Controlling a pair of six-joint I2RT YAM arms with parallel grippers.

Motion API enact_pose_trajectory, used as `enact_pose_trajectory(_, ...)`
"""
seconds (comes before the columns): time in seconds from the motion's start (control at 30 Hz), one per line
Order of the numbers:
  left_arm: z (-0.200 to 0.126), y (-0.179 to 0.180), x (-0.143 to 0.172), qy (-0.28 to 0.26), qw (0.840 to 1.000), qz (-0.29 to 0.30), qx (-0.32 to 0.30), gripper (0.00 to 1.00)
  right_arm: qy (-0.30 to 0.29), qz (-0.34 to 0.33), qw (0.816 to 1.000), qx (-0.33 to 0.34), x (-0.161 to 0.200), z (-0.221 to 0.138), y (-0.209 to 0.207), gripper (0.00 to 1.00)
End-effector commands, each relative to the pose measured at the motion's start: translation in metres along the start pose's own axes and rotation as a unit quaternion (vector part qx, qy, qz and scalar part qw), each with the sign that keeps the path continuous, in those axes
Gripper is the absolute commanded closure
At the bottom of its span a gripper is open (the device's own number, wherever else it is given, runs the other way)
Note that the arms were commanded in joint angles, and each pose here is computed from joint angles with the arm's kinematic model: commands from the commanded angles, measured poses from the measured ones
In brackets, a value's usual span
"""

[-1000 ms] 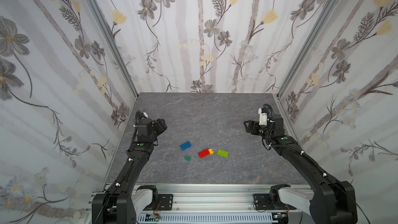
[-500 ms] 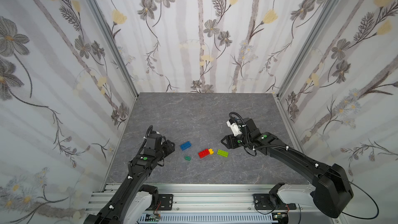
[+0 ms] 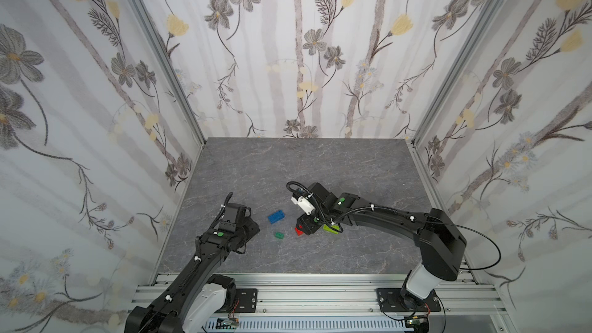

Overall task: Assemble the number 5 with lego
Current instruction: Pick up the lego brick from the center of the board.

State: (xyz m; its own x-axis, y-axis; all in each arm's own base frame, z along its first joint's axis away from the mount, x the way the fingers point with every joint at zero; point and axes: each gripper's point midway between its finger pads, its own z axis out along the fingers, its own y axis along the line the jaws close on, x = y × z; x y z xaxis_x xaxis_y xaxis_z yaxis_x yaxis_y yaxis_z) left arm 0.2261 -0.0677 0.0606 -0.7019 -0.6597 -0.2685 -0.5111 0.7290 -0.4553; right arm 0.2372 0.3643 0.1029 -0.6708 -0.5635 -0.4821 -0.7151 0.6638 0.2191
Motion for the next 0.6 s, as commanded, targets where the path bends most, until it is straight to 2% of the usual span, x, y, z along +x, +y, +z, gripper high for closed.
enact_pose_trajectory(0.0, 0.001, 0.011, 0.001, 0.001, 0.999, -0.028, -0.032, 0.46, 0.018, -0.025, 0.999, -0.015, -0.003, 0.014, 0.018, 0.44)
enact_pose_trajectory(0.43, 0.002, 0.019, 0.005, 0.005, 0.998, -0.055, -0.032, 0.44, 0.065, -0.073, 0.995, -0.019, -0.013, 0.065, 0.043, 0.49)
enact_pose_trajectory(0.57, 0.003, 0.021, 0.006, 0.007, 0.998, -0.063, -0.03, 0.44, 0.078, -0.073, 0.994, -0.015, -0.012, 0.077, 0.042, 0.54)
